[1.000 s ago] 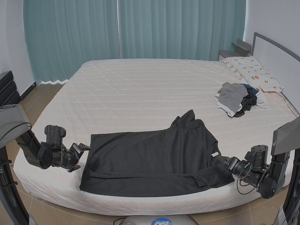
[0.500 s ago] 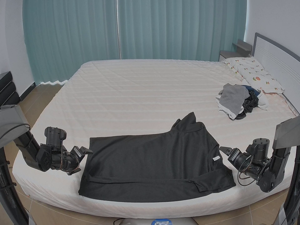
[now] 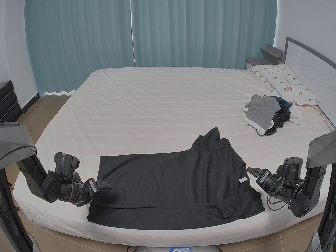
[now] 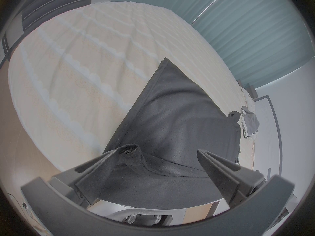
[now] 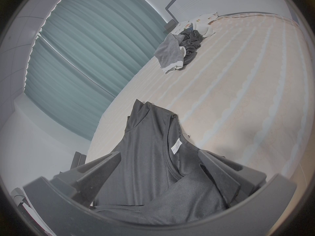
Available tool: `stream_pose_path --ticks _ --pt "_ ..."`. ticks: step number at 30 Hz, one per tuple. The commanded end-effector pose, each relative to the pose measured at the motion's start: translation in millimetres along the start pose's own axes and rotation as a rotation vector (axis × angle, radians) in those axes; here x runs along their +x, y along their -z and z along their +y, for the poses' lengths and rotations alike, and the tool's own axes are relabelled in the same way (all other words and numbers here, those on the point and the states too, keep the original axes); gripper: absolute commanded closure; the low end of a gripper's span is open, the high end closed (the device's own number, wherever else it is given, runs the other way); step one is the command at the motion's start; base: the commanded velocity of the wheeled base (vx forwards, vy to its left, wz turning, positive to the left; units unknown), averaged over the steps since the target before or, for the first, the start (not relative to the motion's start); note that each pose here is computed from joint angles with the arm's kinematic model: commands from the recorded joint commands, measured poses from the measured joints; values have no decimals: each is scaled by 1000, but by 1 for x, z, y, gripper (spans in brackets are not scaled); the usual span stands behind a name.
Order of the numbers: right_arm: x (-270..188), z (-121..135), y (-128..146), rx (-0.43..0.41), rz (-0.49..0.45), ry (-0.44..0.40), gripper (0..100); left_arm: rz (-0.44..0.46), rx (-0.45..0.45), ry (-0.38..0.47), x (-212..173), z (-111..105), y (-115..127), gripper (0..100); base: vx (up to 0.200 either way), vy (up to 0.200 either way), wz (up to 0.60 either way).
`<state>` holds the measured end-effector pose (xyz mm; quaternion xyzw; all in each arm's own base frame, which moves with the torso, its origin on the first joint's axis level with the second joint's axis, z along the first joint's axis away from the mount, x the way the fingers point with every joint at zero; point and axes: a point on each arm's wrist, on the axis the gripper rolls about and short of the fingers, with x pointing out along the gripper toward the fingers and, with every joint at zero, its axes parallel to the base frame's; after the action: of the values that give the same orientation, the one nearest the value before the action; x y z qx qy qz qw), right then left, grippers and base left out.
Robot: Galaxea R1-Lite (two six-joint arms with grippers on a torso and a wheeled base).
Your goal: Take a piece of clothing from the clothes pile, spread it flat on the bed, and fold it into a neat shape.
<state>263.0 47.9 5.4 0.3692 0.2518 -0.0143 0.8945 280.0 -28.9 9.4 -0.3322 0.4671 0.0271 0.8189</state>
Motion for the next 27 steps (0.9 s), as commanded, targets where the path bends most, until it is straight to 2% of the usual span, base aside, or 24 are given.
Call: stream_pose_path --ticks 1,6,7,17,27 --pt "-2 1 2 -5 7 -5 0 23 10 -8 8 -1 4 0 0 0 0" --pt "-3 1 4 -7 5 -14 0 25 27 -15 9 0 4 0 0 0 0" --pt "-3 1 4 -7 6 -13 0 25 32 -21 10 1 5 100 0 0 0" --pt "-4 0 4 -5 4 -9 0 -6 47 -85 13 6 4 100 0 0 0" --pt "-4 -1 2 -2 -1 -8 0 -33 22 -145 25 16 -4 100 0 0 0"
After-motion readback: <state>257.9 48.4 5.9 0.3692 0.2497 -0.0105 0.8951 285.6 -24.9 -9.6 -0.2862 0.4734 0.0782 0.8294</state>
